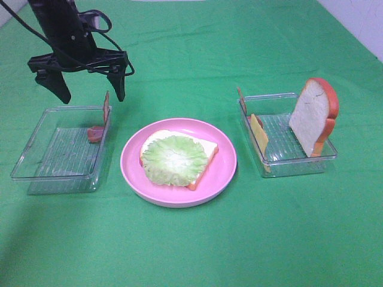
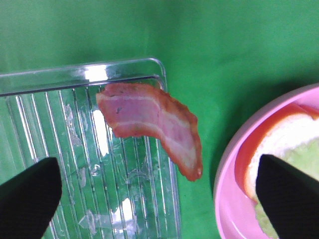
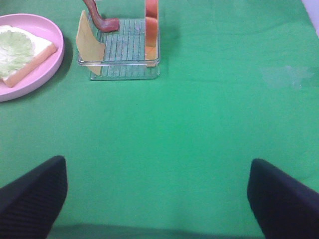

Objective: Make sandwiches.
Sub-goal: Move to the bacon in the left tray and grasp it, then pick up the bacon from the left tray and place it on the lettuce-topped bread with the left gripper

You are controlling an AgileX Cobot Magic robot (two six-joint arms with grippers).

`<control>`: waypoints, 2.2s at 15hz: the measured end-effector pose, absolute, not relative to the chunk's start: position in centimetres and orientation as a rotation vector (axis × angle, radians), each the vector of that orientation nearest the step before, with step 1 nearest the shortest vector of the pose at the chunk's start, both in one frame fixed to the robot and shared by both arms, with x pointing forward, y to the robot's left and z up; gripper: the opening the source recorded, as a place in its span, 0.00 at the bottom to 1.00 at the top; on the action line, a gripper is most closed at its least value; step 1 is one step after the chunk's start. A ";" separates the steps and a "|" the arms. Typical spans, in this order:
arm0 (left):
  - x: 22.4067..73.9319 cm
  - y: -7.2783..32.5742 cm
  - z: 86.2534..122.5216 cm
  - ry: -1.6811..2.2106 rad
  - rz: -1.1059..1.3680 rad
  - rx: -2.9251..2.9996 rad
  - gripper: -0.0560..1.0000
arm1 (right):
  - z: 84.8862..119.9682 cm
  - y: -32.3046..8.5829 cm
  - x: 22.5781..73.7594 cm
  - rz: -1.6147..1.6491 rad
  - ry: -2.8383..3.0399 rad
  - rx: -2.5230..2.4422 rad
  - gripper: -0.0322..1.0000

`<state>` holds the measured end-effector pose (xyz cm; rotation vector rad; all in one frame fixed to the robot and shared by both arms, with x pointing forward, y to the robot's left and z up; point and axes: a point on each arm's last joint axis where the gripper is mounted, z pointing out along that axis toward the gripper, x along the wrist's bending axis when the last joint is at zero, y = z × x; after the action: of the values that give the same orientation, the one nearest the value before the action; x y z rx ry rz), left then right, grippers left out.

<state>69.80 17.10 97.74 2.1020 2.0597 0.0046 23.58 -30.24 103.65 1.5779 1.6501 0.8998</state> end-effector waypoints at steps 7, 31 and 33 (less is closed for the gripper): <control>70.6 16.9 95.1 2.072 -0.002 2.100 0.99 | 103.7 -30.2 23.6 0.900 1.650 1.578 0.94; 69.6 16.6 101.5 2.049 0.012 1.887 0.05 | 103.7 -30.2 23.6 0.900 1.650 1.578 0.94; 68.4 16.4 105.3 1.941 -0.004 1.858 0.05 | 103.7 -30.2 23.6 0.900 1.650 1.578 0.94</control>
<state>68.40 16.37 105.26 1.8576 1.9413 -0.0043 23.58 -30.24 103.65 1.5779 1.6501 0.8998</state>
